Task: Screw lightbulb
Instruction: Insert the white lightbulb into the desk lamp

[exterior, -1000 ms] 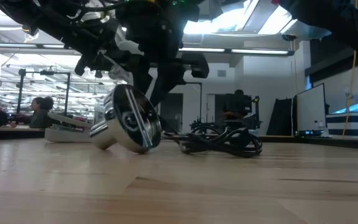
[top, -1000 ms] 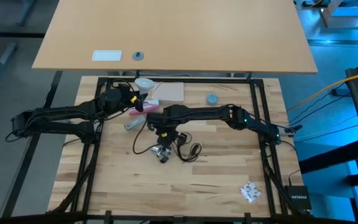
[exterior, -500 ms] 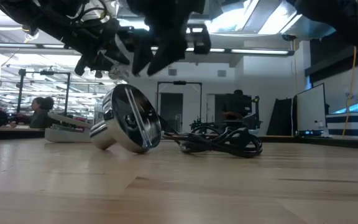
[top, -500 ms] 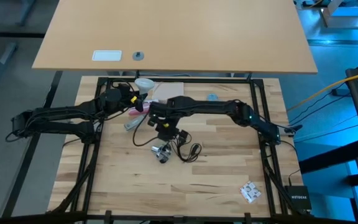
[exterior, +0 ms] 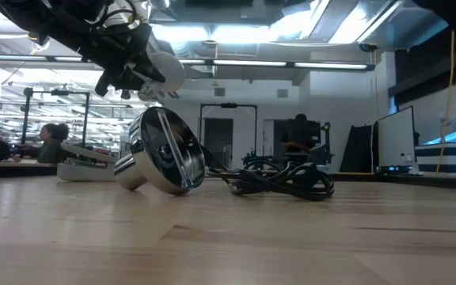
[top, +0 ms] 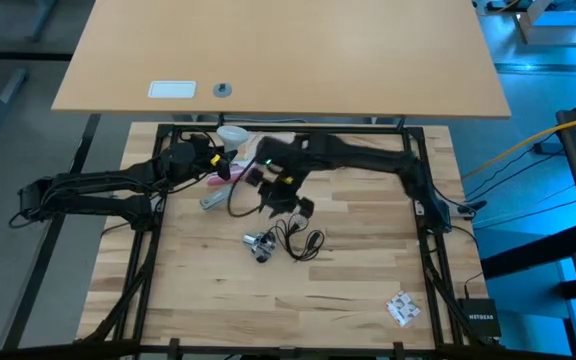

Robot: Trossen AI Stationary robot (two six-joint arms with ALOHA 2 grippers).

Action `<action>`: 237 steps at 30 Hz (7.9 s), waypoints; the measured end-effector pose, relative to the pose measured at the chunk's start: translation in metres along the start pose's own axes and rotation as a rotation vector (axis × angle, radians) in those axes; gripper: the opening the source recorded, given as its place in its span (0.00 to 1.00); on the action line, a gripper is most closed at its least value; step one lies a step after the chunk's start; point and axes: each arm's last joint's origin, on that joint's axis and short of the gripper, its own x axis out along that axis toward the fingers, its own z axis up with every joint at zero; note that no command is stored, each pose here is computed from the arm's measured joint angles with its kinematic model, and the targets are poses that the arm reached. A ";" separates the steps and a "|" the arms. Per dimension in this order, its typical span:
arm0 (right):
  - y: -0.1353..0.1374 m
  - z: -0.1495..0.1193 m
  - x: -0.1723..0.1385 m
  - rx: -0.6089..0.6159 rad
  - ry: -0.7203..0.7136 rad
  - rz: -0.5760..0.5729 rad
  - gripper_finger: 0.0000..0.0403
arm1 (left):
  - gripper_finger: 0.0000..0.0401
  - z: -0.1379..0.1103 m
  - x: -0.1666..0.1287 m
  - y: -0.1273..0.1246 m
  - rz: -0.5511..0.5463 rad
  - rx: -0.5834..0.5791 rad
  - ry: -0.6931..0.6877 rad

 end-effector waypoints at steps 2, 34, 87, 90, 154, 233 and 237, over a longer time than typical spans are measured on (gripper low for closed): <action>0.005 0.010 -0.023 -0.024 0.029 -0.053 0.35 | 0.39 0.000 0.000 0.000 0.000 0.000 0.000; 0.179 -0.028 -0.085 -0.028 -0.078 -0.360 0.35 | 0.39 0.000 0.000 0.000 0.000 -0.015 0.002; 0.075 -0.143 0.118 0.258 -0.280 -0.205 0.35 | 0.39 -0.001 0.000 0.000 -0.001 0.004 0.004; 0.075 -0.146 0.123 0.259 -0.282 -0.203 0.35 | 0.39 -0.001 0.000 0.000 -0.001 0.003 0.003; 0.073 -0.132 0.157 0.281 -0.176 -0.303 0.06 | 0.39 -0.001 0.000 0.000 0.000 0.018 0.004; 0.083 -0.113 0.059 0.068 0.399 -0.270 0.41 | 0.39 0.001 0.000 0.002 0.064 0.071 -0.032; 0.067 -0.109 0.041 0.065 0.382 -0.253 0.41 | 0.39 0.001 0.000 0.002 0.064 0.071 -0.033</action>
